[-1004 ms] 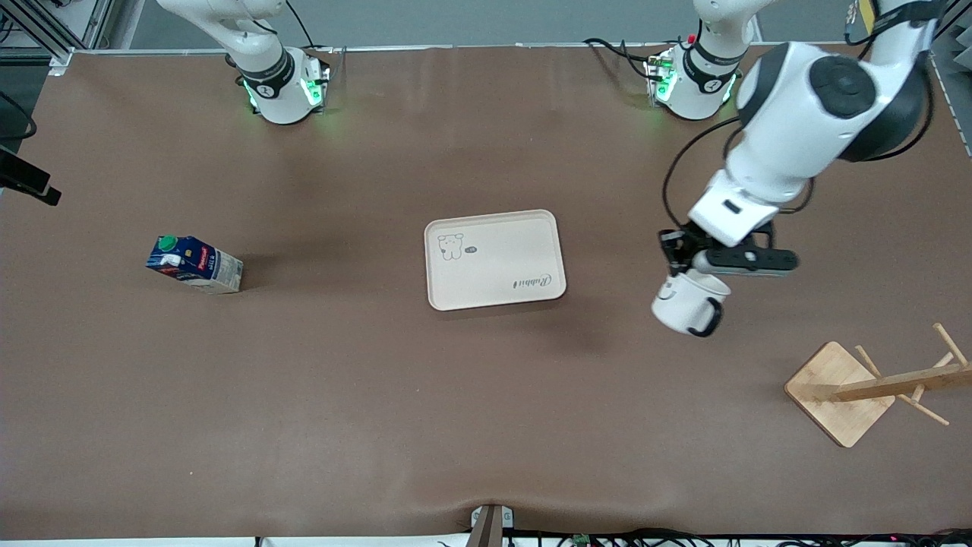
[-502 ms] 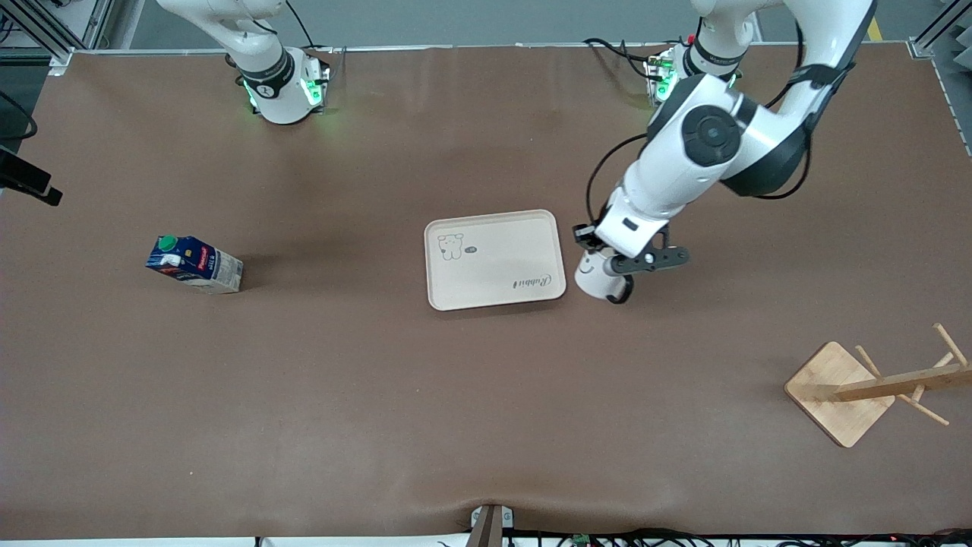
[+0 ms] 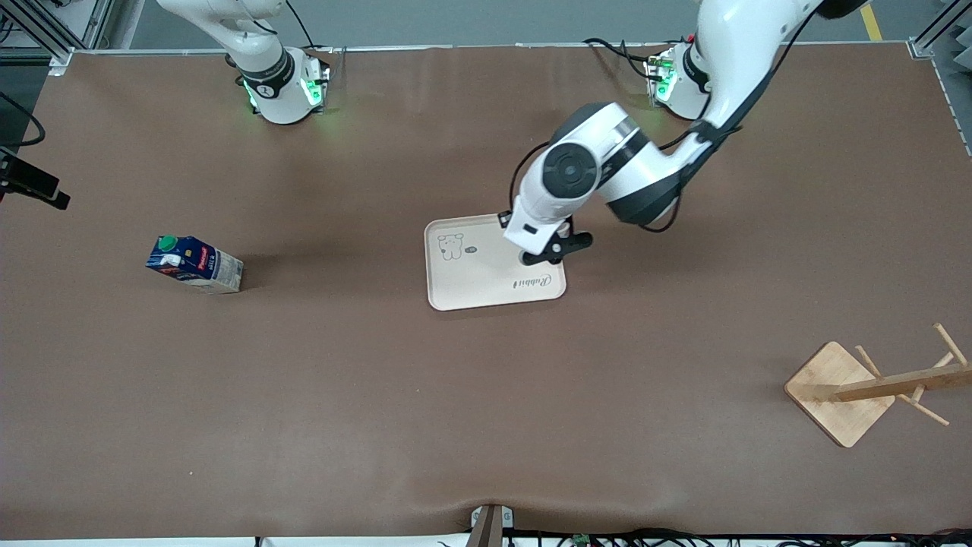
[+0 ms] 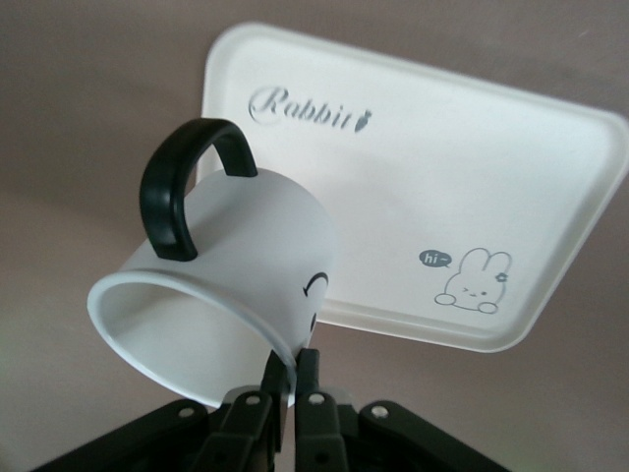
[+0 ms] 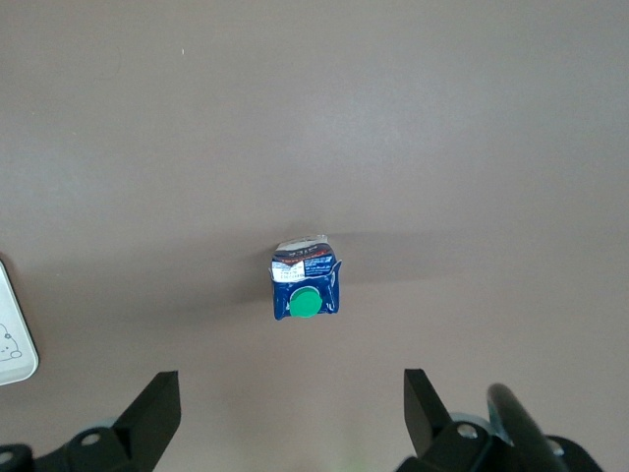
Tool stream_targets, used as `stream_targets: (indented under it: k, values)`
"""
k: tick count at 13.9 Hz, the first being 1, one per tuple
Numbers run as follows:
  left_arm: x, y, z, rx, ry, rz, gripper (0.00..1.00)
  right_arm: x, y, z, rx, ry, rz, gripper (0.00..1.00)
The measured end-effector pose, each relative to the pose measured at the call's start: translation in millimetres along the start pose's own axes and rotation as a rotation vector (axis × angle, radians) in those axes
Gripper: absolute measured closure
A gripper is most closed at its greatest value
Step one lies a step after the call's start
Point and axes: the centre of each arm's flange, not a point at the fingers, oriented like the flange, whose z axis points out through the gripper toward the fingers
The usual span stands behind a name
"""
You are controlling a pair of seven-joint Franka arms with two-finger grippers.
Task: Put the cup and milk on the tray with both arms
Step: 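Lower the mug onto the tray while the right gripper reaches the milk, then release the mug and withdraw the left gripper while the right grasps milk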
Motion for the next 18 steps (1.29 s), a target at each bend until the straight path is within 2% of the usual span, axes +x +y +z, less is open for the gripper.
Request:
stream_targets:
  k: [4, 8, 9, 13, 17, 18]
  values:
    - [-1, 20, 76, 0.121, 0.005, -0.010, 0.93, 13, 2, 33, -0.001, -0.058, 0.001, 0.00]
    - [-3, 25, 77, 0.143, 0.015, -0.010, 0.93, 51, 5, 110, -0.002, -0.113, 0.005, 0.00]
    - [-1, 24, 78, 0.144, 0.016, -0.014, 0.88, 57, 4, 132, 0.002, -0.122, 0.002, 0.00]
    - [11, 28, 57, 0.109, 0.032, -0.029, 0.48, 53, 1, 200, 0.008, -0.171, -0.002, 0.00]
    - [25, 24, -2, 0.104, 0.046, -0.058, 0.08, 46, 0, 216, 0.011, -0.197, -0.003, 0.00]
    - [30, 18, -22, 0.095, 0.057, -0.065, 0.01, 44, 0, 218, 0.012, -0.200, -0.003, 0.00]
